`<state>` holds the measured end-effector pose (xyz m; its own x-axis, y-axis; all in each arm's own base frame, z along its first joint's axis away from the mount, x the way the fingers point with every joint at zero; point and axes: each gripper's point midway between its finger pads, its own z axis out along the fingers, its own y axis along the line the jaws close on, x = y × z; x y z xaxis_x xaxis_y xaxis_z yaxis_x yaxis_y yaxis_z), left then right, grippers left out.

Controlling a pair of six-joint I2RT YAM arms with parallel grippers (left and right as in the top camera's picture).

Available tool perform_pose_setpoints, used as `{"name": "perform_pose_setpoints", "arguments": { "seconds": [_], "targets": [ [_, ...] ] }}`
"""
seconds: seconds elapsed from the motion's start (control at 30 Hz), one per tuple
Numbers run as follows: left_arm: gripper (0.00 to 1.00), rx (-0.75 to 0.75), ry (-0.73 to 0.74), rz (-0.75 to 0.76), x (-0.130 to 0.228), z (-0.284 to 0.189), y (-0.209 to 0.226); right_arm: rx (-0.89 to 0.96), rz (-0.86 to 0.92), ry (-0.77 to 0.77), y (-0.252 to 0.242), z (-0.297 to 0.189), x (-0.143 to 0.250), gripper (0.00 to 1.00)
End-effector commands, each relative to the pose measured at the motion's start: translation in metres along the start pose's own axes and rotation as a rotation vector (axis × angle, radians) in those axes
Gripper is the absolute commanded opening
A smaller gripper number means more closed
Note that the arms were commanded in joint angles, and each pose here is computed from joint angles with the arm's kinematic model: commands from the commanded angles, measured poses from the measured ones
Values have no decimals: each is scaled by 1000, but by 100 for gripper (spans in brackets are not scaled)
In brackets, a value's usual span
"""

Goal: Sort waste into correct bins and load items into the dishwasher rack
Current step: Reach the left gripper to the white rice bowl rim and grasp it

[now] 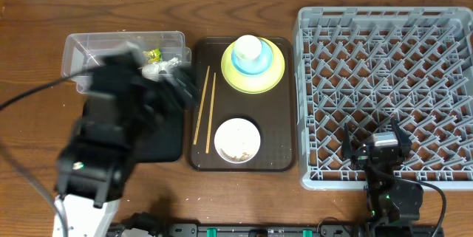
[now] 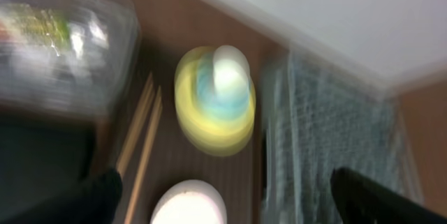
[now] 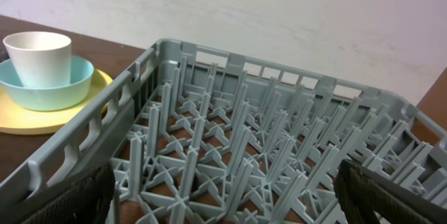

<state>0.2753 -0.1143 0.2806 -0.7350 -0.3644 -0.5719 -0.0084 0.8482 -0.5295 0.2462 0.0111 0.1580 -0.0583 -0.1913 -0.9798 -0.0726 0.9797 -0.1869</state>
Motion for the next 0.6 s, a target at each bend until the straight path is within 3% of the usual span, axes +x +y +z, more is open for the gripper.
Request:
{"name": "perform_pose_setpoints", "arguments": {
  "seconds": [0.0,0.1,0.27,0.37,0.43,0.57],
  "targets": [
    [98,-31,213,150,52,27,-9,-3,4,1,1,0,1,99],
    [98,-48,399,216,102,50,-22,-3,4,1,1,0,1,99],
    [97,28,507,322,147,87,-59,-3,4,1,1,0,1,99],
    [57,40,507,371,162,110,-72,-3,4,1,1,0,1,99],
    [42,42,529,391,175,122,-76,-3,4,1,1,0,1,99],
    [27,-44,557,423,189,139,-60,-3,4,1,1,0,1,99]
  ]
}}
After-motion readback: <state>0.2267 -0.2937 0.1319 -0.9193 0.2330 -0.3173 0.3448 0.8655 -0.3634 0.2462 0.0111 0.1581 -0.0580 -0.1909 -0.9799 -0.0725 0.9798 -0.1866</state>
